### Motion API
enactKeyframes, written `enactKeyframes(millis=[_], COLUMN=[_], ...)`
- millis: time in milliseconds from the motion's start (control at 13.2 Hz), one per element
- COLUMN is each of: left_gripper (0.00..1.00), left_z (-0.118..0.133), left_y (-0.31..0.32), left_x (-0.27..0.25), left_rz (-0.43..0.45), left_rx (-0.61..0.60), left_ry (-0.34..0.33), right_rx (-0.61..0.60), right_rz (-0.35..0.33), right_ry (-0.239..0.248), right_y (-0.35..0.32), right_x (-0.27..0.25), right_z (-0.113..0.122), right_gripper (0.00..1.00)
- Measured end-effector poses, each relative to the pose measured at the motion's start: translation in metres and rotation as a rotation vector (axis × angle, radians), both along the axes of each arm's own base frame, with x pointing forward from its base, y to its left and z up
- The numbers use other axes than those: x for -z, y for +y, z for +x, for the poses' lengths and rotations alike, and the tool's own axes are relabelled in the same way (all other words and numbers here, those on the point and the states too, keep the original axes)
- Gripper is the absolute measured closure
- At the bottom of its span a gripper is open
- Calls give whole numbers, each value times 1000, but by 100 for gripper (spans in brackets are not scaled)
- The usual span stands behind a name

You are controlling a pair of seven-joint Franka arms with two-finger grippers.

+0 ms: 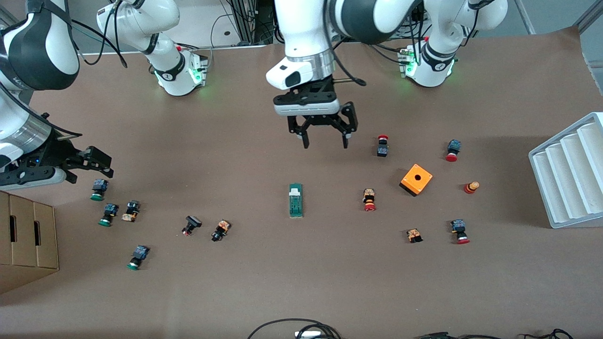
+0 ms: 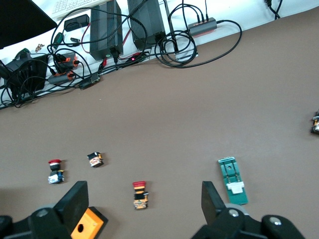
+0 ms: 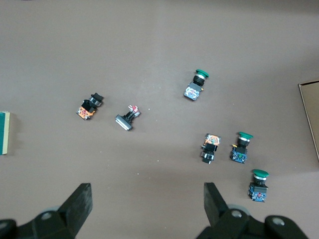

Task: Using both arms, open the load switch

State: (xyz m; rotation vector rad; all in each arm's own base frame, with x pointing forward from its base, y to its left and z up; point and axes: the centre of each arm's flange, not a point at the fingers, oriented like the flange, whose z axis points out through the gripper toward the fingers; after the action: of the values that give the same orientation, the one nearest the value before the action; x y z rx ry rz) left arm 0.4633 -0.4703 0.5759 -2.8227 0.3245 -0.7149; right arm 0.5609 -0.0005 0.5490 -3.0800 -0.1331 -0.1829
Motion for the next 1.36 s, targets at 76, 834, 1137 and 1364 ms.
enactKeyframes(millis=[76, 834, 1137, 1364], left_gripper=[0, 0, 0, 0], left_z=[7, 77, 90, 103], left_y=[12, 132, 169, 205], left_x=[-7, -58, -71, -73], left_rz=[3, -3, -64, -101], left_rx=[14, -17, -56, -105], left_ry=[13, 71, 118, 154], right_rx=[0, 4, 3, -3], right_rz=[-1, -4, -4, -4], right_ry=[3, 8, 8, 4], right_y=[0, -2, -1, 2], right_x=[2, 7, 7, 5], right_z=[1, 3, 3, 4], right_gripper=[0, 0, 0, 0])
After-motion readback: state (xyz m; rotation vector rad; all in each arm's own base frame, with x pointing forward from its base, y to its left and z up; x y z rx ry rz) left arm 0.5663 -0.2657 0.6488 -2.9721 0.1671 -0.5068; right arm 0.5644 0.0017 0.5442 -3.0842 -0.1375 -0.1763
